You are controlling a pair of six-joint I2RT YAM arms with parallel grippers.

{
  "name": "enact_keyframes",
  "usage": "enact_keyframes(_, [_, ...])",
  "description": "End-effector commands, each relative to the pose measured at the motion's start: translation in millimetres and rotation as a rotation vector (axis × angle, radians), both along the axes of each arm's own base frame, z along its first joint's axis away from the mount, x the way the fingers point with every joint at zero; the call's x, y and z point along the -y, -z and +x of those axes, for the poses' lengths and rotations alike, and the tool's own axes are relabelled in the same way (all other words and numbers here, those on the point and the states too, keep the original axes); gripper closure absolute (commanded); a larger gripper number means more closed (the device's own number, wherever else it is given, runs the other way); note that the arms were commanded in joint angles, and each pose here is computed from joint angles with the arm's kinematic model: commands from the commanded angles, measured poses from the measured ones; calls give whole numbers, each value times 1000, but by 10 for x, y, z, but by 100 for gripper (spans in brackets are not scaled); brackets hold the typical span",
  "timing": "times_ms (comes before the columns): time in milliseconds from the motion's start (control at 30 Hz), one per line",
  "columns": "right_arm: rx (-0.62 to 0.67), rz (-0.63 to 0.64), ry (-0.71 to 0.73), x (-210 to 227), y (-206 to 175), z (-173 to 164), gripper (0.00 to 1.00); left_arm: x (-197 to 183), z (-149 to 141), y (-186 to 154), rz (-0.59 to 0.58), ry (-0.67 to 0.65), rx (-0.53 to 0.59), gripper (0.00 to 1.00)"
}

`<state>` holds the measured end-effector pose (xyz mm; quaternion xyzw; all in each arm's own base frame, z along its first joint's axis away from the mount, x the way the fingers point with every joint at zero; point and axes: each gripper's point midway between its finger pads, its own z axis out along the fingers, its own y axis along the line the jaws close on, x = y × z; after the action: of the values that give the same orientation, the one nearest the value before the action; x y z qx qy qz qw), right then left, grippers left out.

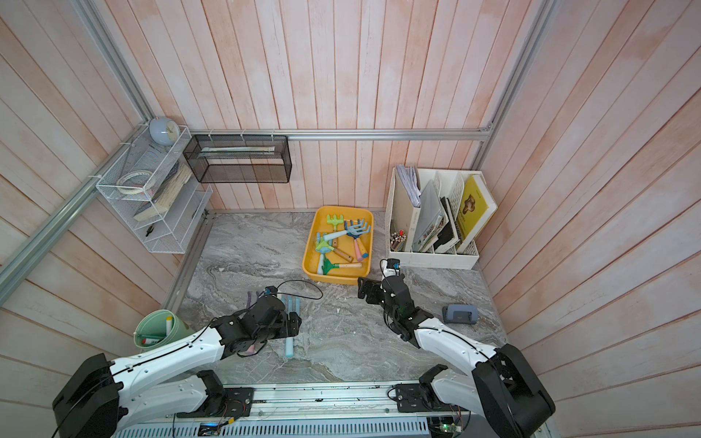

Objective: Take the hand rake out of the storage box
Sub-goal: Place the rake at the center of the board.

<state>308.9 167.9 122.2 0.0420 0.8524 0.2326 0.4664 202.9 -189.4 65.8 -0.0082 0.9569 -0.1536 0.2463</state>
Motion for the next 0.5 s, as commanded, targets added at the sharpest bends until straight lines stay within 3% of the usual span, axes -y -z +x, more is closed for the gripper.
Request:
enact_keyframes(0, [-16,-14,27,74,67,-59,5,-219,-100,111,171,-60,-21,0])
enact_keyframes(67, [-20,-17,28,89,80,-77,5,-235,-119,199,198,-69,-44,1])
enact_keyframes(200, [-15,-14,30,105,69,-95,5,-167,-122,303,206,-53,-69,20])
enact_keyframes(467, [-12,-19,43,144,79,-113,5,-135,-107,403,232,-37,-81,36])
